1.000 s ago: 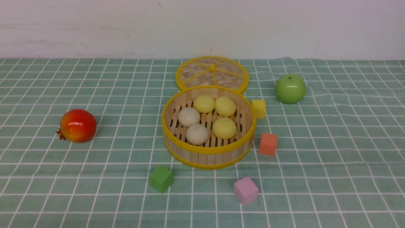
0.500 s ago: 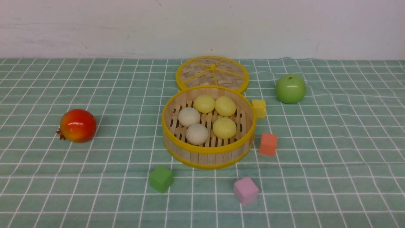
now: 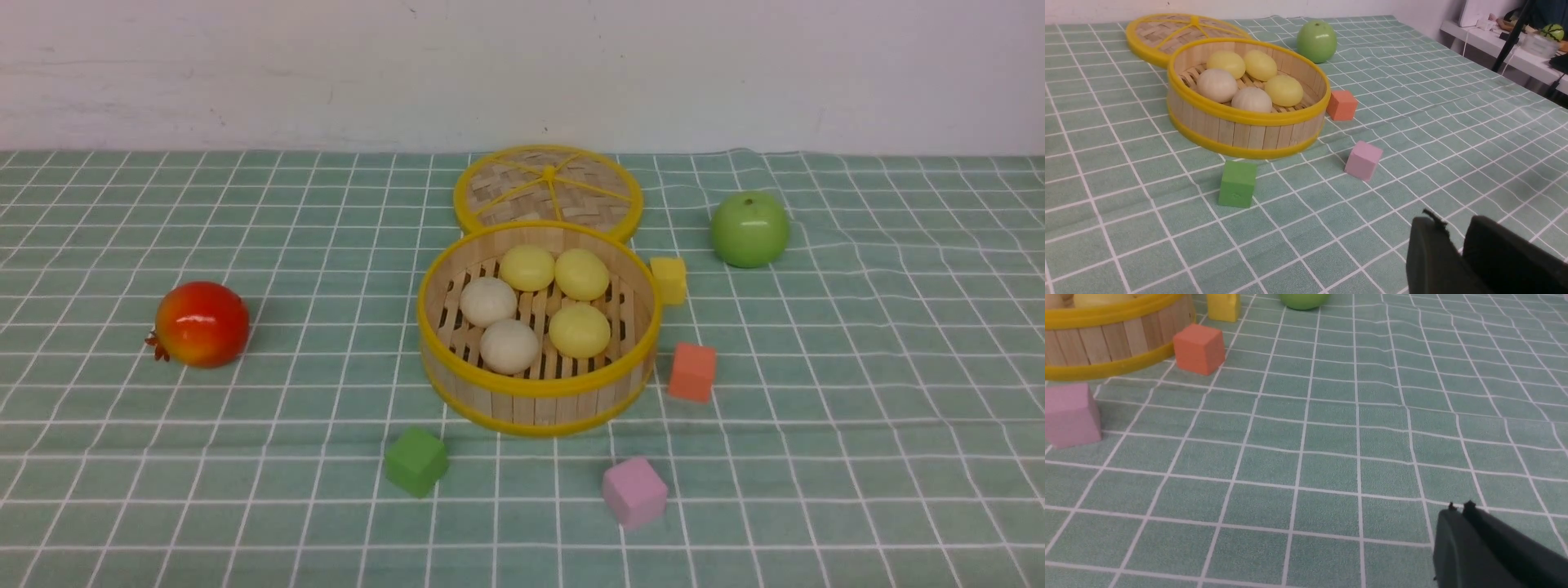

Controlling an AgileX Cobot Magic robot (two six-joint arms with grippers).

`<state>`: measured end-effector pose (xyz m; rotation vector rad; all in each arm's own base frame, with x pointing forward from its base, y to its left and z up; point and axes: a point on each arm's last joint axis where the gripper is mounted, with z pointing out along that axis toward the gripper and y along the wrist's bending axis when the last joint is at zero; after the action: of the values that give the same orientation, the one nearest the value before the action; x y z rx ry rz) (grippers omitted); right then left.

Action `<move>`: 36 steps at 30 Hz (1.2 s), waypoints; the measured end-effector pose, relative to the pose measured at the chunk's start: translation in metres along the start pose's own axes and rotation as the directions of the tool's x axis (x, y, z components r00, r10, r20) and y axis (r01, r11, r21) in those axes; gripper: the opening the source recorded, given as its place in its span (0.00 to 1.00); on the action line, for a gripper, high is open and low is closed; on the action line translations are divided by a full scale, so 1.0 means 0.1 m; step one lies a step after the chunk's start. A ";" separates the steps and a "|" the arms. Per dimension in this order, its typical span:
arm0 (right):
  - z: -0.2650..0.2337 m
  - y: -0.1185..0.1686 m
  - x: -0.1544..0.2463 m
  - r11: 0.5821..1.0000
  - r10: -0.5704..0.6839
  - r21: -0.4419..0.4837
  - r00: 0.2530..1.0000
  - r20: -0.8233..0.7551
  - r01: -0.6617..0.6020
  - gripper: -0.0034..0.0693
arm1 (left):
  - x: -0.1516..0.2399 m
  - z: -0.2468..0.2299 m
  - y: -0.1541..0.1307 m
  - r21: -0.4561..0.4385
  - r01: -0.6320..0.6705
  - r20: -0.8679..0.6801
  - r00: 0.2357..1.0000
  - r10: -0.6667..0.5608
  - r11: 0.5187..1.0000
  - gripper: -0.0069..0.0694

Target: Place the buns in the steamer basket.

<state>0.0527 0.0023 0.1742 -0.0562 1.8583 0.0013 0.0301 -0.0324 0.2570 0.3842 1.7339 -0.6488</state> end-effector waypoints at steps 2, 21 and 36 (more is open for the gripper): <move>0.00 0.00 0.00 1.000 0.002 -0.001 1.000 0.000 -0.002 0.05 | 0.00 0.00 0.00 0.000 0.000 0.000 1.000 0.000 1.000 0.25; 0.00 0.00 0.00 1.000 0.003 -0.002 1.000 -0.006 -0.003 0.08 | 0.00 0.00 0.00 0.000 0.000 0.000 1.000 0.000 1.000 0.26; 0.00 0.00 0.00 1.000 0.004 -0.002 1.000 -0.006 -0.004 0.10 | 0.41 0.14 0.38 -0.388 0.061 0.183 0.983 0.012 0.920 0.07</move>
<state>0.0525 0.0025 0.1740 -0.0542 1.8642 0.0058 0.0521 -0.0136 0.2072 0.0204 1.6448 -0.3271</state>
